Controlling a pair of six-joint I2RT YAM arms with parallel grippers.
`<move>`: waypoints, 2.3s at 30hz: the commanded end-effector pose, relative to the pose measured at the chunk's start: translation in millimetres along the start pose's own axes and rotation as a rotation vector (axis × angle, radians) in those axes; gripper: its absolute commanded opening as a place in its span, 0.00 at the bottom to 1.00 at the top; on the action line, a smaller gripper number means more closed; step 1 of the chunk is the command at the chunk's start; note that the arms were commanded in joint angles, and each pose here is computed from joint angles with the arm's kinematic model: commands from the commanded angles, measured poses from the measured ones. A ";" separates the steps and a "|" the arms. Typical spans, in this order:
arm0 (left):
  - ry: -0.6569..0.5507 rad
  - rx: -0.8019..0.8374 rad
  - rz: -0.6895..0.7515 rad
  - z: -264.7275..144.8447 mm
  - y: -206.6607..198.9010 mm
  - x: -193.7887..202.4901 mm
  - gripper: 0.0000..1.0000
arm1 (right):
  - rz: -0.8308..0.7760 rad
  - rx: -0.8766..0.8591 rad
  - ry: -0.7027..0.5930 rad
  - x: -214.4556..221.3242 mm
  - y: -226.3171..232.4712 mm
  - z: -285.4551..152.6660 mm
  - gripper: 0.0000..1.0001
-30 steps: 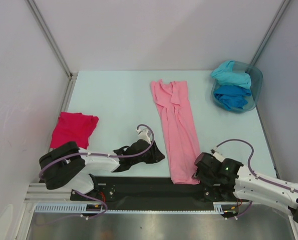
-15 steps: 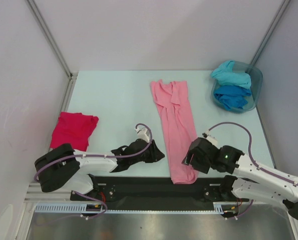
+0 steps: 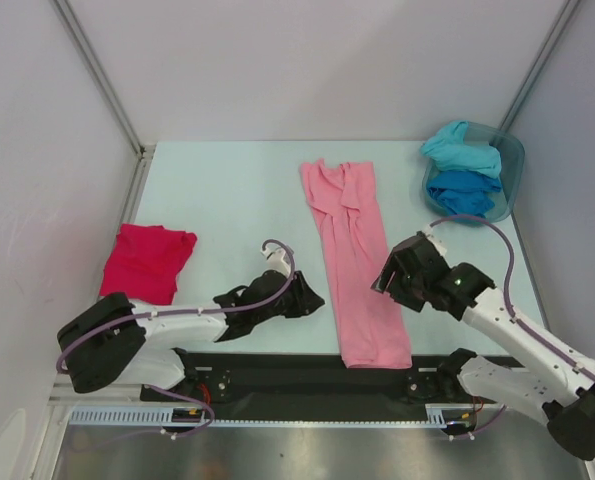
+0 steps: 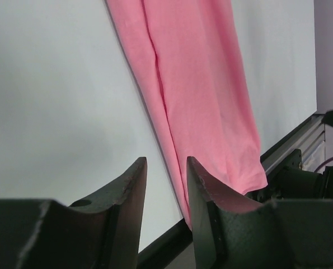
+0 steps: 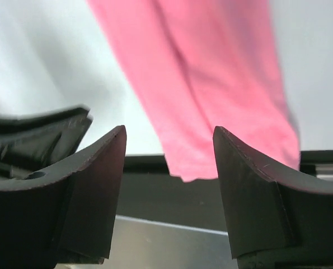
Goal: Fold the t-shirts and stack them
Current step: Fold the tshirt
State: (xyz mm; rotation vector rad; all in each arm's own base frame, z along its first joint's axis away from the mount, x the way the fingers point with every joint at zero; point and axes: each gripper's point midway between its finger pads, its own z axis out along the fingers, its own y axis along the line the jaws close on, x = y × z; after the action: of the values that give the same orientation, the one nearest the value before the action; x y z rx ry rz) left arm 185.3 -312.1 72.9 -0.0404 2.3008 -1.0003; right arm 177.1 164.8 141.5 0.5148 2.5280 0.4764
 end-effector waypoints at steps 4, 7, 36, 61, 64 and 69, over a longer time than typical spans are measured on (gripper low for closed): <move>-0.039 -0.004 -0.017 5.7 5.8 -18.6 0.41 | 0.059 0.044 -0.090 -66.5 -28.3 34.2 0.68; -0.060 -0.016 -0.054 14.4 17.5 -40.1 0.42 | 0.090 0.033 -0.098 -90.9 -25.9 57.0 0.67; -0.155 -0.014 -0.141 152.8 81.9 -307.7 0.44 | 0.171 -0.036 -0.159 -320.2 28.7 248.5 0.68; 0.048 -0.142 -0.091 212.3 110.3 -287.6 0.48 | 0.212 -0.149 -0.211 -344.1 27.5 218.2 0.66; 0.050 -0.119 -0.090 221.7 101.1 -287.8 0.48 | 0.220 -0.147 -0.216 -345.8 23.2 215.7 0.66; 0.053 -0.106 -0.093 231.2 99.7 -283.7 0.49 | 0.228 -0.154 -0.228 -350.2 20.9 209.7 0.66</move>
State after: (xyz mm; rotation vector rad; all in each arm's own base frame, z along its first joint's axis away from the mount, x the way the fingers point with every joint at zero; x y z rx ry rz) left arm 562.6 -306.1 35.2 -0.1826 2.4197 -0.8949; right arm 569.7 78.5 83.4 0.7929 2.2973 0.6113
